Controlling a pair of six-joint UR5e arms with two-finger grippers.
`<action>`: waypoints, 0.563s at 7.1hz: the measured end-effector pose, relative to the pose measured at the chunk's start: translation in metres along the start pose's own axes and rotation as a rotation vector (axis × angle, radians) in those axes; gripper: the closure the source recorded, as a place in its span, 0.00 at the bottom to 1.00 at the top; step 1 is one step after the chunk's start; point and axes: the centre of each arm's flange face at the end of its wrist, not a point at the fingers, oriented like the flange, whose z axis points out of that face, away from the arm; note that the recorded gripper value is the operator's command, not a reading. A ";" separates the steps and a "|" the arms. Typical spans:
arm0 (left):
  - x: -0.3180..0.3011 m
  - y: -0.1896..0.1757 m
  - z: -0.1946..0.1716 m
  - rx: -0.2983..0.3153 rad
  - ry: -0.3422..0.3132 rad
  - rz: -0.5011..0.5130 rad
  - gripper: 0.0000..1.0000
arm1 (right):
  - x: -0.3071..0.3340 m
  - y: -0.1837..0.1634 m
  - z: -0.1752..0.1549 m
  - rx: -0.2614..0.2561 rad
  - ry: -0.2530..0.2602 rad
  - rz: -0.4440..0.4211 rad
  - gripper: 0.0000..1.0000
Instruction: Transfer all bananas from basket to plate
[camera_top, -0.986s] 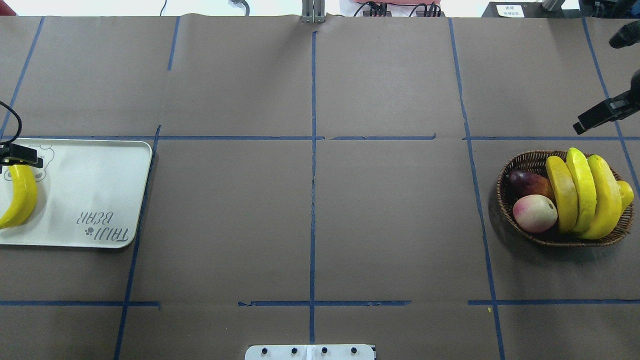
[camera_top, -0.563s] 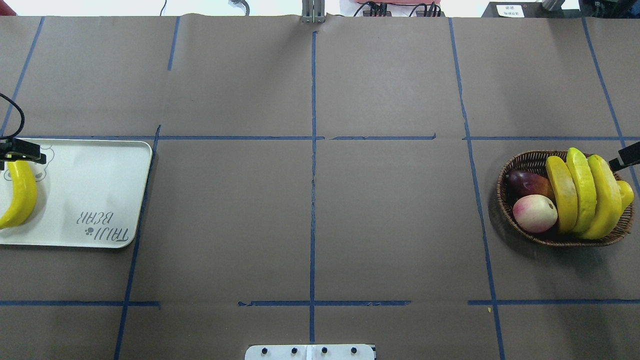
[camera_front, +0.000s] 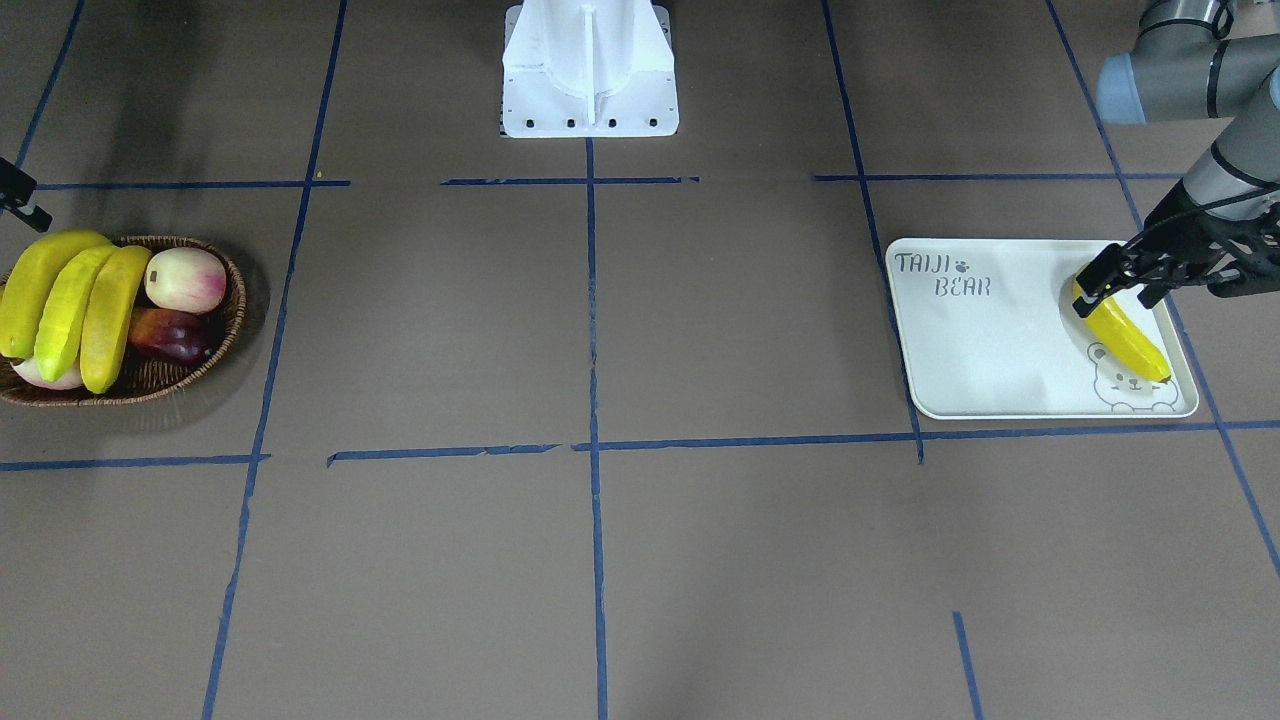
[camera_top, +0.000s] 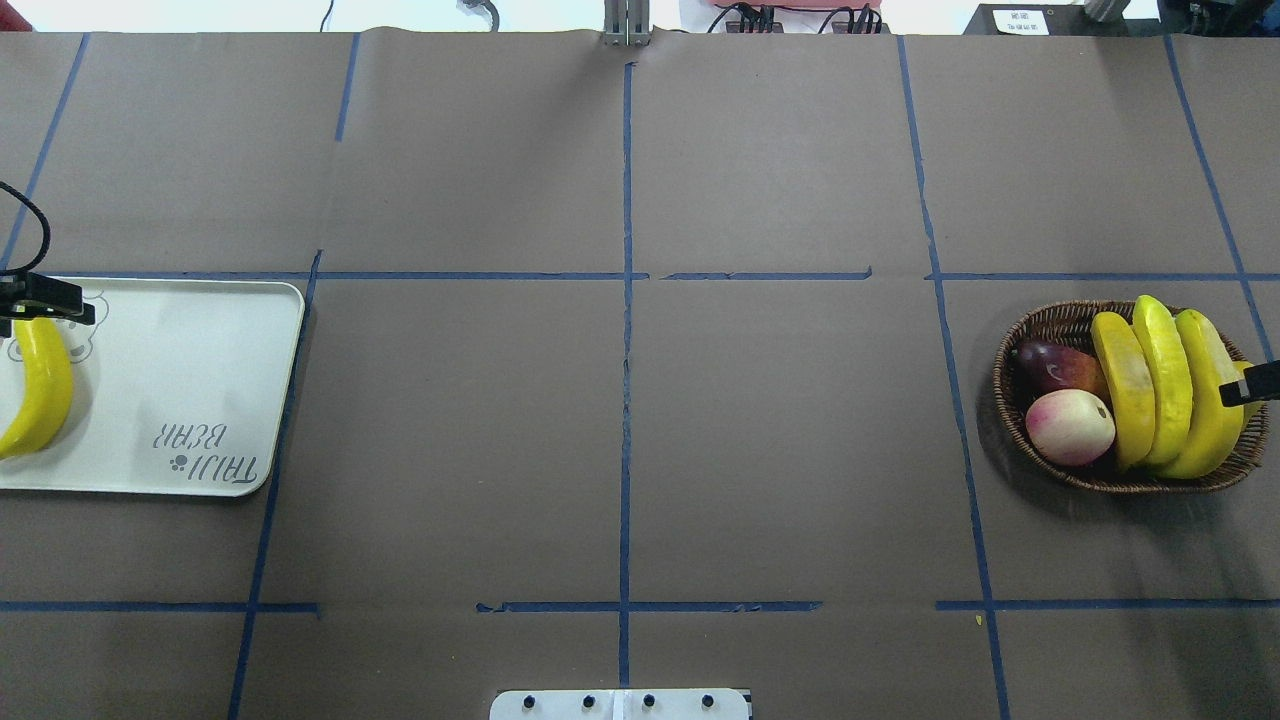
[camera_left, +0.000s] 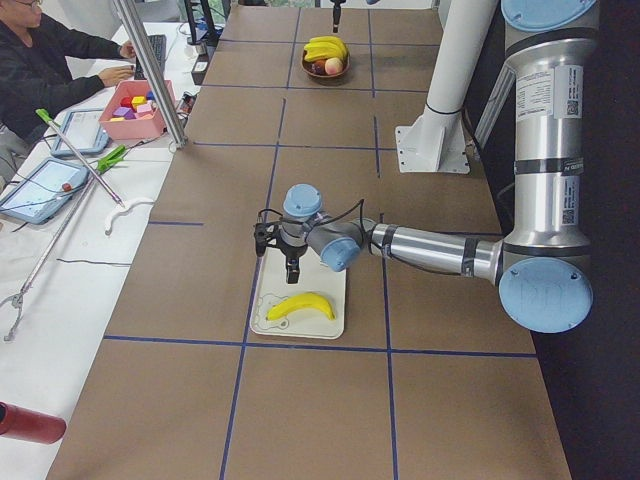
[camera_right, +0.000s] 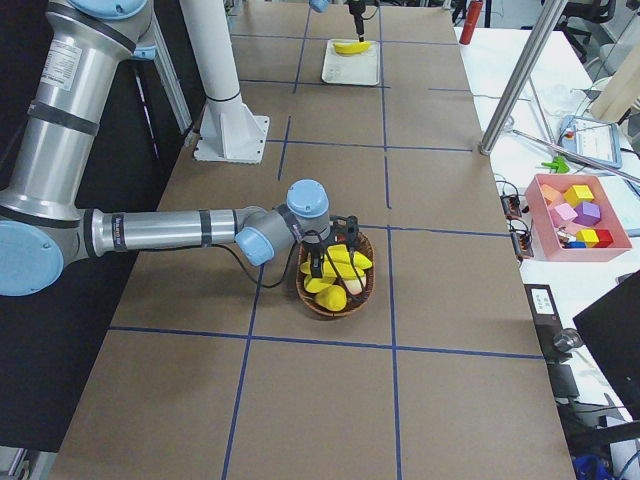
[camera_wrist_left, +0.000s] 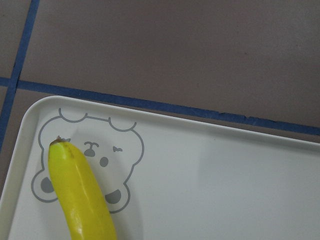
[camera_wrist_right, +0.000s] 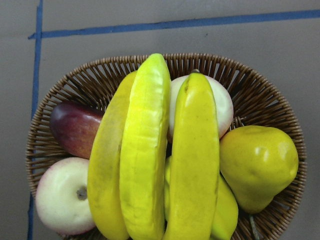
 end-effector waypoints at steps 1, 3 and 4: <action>0.001 0.000 0.000 0.001 0.001 0.000 0.00 | 0.000 0.004 0.013 -0.017 0.019 -0.011 0.01; 0.003 0.000 -0.002 0.004 0.005 0.003 0.00 | 0.004 0.006 0.027 -0.038 0.037 -0.013 0.10; 0.005 0.000 -0.004 0.006 0.008 0.005 0.00 | 0.005 0.006 0.030 -0.042 0.039 -0.013 0.20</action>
